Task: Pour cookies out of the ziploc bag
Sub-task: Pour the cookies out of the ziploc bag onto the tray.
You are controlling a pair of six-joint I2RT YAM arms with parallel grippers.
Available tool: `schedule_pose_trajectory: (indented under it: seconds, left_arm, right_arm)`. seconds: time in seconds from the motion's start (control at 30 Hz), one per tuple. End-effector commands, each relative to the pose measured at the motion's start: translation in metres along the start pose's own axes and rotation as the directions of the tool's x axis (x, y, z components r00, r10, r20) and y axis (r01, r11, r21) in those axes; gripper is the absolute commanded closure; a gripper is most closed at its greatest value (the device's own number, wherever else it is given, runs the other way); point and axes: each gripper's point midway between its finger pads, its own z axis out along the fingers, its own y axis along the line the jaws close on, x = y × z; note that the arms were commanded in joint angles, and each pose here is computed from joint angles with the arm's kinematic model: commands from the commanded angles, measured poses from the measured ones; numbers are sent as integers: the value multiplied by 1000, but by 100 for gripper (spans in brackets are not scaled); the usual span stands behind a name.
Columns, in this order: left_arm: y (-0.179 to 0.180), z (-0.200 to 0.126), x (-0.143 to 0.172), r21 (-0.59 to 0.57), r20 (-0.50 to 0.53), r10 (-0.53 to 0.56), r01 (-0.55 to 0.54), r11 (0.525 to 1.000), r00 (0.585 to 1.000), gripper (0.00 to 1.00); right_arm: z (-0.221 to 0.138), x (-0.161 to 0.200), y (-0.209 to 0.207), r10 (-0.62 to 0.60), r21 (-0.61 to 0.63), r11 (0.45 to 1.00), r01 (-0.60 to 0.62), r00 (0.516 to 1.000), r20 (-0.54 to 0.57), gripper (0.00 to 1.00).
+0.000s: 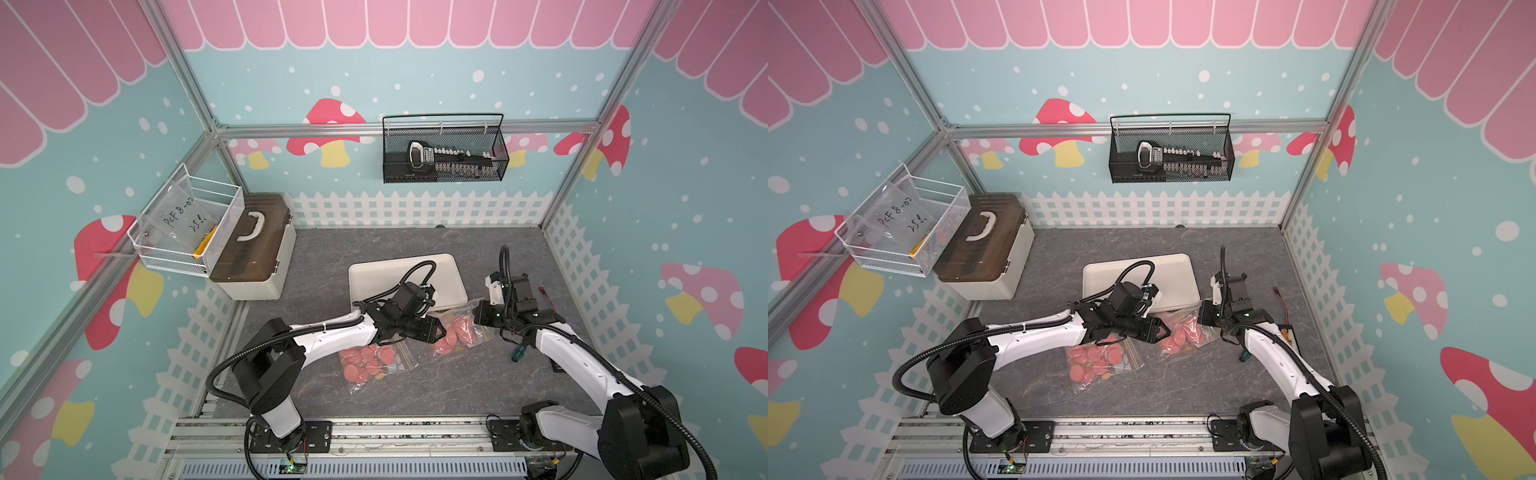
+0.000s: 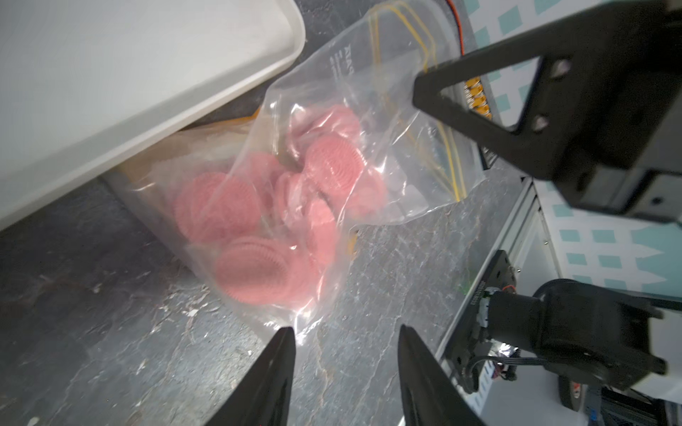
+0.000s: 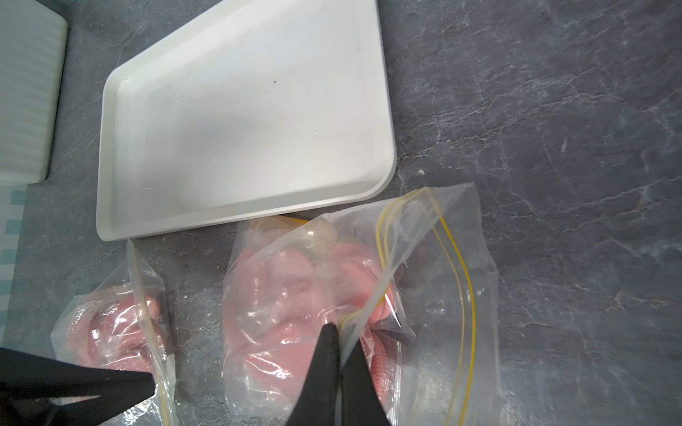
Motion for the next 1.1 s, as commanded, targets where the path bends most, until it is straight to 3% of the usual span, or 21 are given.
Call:
schedule_pose_trajectory:
  seconds: [0.0,0.37,1.07]
  left_arm:
    - [6,-3,0,-69,55,45,-41,997,998,52]
    - [16,11,33,-120,19,38,-35,992,999,52]
    - [26,34,60,-225,-4,68,-67,972,998,53]
  right_arm:
    - [-3,-3,0,22,4,1000,-22,1000,-6,100]
    - [-4,0,3,12,-16,1000,-13,999,-32,100]
    - [-1,6,7,11,-46,999,-14,998,-58,100]
